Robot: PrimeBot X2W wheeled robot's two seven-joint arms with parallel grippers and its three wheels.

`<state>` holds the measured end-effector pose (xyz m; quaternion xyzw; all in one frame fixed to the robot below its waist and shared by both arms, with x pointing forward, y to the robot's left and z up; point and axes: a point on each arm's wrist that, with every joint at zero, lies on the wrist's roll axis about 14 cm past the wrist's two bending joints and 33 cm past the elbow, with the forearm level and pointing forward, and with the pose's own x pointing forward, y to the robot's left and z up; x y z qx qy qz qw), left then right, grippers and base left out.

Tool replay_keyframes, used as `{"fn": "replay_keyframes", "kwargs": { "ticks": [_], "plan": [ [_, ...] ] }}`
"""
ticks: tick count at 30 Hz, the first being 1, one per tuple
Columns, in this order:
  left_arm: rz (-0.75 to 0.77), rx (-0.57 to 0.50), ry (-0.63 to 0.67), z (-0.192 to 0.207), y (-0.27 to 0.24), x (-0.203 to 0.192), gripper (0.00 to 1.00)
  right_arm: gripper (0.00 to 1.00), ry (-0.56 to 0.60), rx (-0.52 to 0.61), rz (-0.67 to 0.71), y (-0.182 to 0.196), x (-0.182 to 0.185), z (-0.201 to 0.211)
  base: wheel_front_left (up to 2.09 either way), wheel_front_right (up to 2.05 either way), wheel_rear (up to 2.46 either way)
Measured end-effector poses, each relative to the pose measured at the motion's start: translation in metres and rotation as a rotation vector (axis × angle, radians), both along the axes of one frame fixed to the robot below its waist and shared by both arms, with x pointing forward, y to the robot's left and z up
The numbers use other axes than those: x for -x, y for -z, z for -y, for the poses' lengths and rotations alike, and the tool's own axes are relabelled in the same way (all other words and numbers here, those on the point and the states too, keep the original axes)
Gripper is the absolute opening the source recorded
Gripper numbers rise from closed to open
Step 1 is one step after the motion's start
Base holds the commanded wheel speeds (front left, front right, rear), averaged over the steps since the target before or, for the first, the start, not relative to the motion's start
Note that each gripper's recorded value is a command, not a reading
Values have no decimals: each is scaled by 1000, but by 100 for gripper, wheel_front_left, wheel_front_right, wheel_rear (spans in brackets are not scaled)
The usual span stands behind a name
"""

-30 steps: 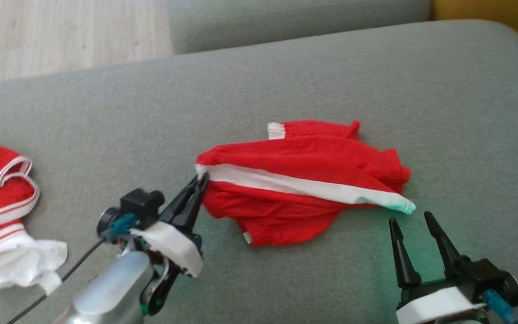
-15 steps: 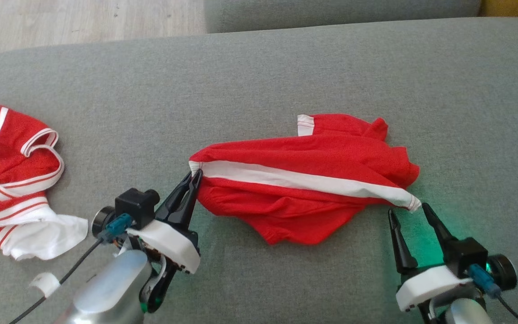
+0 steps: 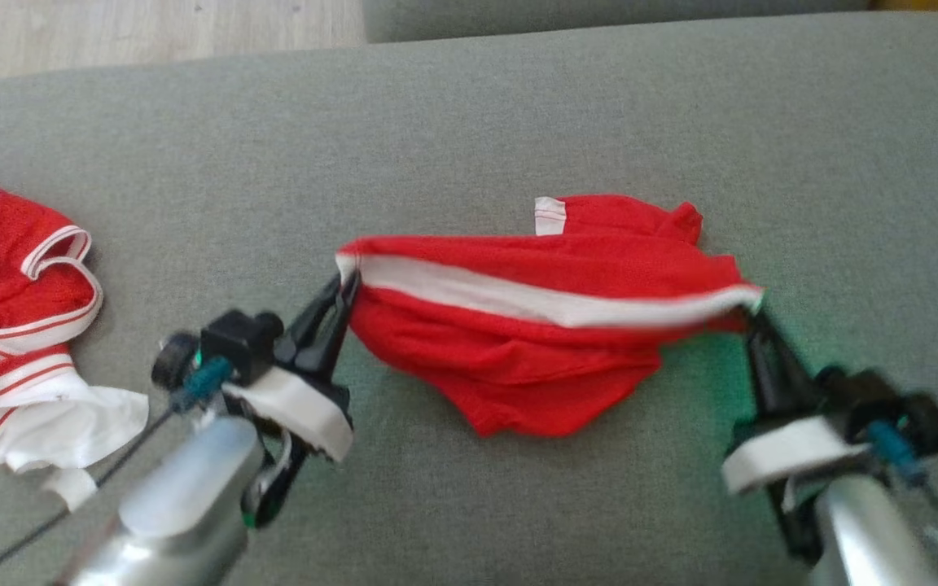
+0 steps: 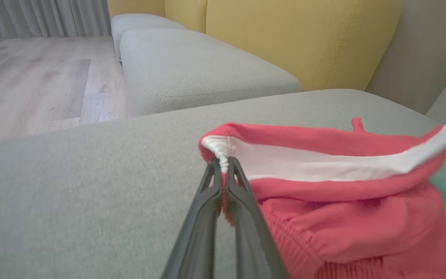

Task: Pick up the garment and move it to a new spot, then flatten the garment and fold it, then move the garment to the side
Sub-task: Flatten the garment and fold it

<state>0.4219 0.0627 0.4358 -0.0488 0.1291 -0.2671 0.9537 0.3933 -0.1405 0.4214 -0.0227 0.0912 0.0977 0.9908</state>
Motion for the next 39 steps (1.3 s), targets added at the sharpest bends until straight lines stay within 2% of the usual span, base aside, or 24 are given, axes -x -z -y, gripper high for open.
{"fn": "replay_keyframes", "kwargs": {
  "ticks": [3, 7, 10, 14, 17, 19, 26, 29, 34, 39],
  "plan": [
    [89, -35, 28, 1, -20, -22, 0, 0, 52, -6, 120, -36, -27, 16, 0, 0, 0],
    [293, -83, 69, 7, -80, -79, 0, 0, 89, 17, 339, -107, -84, 30, 0, 0, 0],
    [453, -126, 117, 21, -136, -123, 0, 0, 78, 82, 524, -171, -130, 30, 0, 0, 0],
    [646, -149, 96, 25, -203, -178, 0, 0, 66, 162, 737, -250, -178, 37, 0, 0, 0],
    [737, -130, 73, 29, -232, -204, 0, 0, 67, 232, 832, -286, -199, 45, 0, 0, 0],
    [754, -116, 75, 36, -232, -214, 0, 0, 71, 250, 866, -296, -208, 49, 0, 0, 0],
    [706, -39, 103, 47, -198, -220, 0, 0, 74, 310, 825, -273, -219, 63, 0, 0, 0],
    [592, -13, 132, 52, -149, -203, 0, 0, 49, 308, 715, -227, -214, 63, 0, 0, 0],
    [312, 26, 139, 50, -52, -148, 0, 0, 40, 299, 440, -123, -175, 74, 0, 0, 0],
    [98, 32, 212, 62, 9, -58, 0, 0, 36, 215, 228, -56, -107, 76, 0, 0, 0]
  ]
}}
